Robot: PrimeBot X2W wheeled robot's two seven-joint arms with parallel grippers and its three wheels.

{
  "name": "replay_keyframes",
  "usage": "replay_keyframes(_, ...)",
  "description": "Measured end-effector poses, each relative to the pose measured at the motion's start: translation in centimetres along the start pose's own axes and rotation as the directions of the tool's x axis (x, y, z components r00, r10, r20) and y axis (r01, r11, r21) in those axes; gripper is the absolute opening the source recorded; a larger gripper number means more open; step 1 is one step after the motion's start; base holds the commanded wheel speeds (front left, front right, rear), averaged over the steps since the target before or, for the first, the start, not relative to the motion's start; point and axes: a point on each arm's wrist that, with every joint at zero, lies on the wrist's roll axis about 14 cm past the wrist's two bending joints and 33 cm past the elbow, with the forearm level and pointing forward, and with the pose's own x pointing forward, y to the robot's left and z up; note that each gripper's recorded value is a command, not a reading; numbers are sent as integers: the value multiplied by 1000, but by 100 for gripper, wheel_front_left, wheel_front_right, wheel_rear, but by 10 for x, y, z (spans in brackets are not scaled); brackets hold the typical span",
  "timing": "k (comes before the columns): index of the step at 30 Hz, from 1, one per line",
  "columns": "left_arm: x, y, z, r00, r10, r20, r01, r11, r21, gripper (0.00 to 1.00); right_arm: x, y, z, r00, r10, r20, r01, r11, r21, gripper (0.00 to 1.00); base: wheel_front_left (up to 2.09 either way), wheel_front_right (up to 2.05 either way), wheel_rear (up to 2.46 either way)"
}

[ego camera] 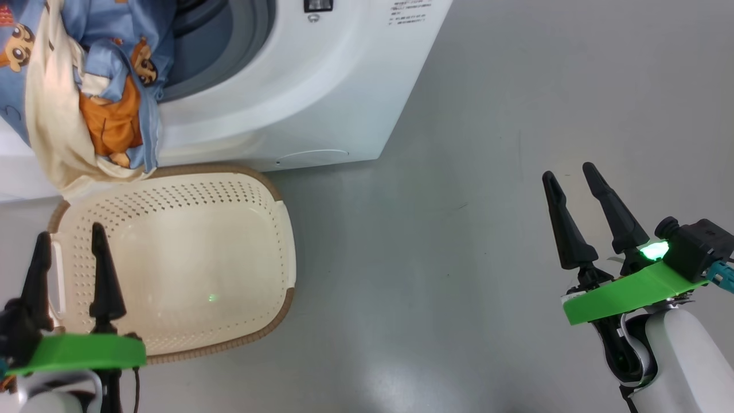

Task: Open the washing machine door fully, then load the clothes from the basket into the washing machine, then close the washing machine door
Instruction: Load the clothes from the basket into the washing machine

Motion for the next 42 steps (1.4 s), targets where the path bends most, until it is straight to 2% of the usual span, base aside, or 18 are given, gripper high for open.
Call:
replay_keyframes(14,55,3,-35,994,-5,-110,5,1000,1,100,6,2,-15,1000,4,-31,-3,1000,9,100,0,0,0)
replay_keyframes(22,84,-12,-45,988,-52,-148,53,999,2,100,4,-2,-22,999,-8,-50,8,1000,7,100,0,0,0)
replay_keyframes(36,114,-10,-55,979,-44,-198,44,999,-3,100,6,-6,-19,999,-21,-43,21,1000,3,100,0,0,0)
replay_keyframes(37,116,-10,-55,979,-44,-199,45,999,-3,97,6,-7,-19,999,-22,-43,23,1000,3,100,0,0,0)
replay_keyframes(38,117,-11,-55,979,-46,-201,46,999,-1,64,5,-7,-20,999,-24,-44,24,1000,2,100,0,0,0)
replay_keyframes(41,119,-12,-57,977,-49,-208,50,999,0,0,5,-9,-19,999,-28,-44,28,1000,1,100,0,0,0)
replay_keyframes(42,120,-11,-56,977,-48,-205,49,999,-3,0,5,-9,-19,999,-29,-44,29,1000,0,100,0,0,0)
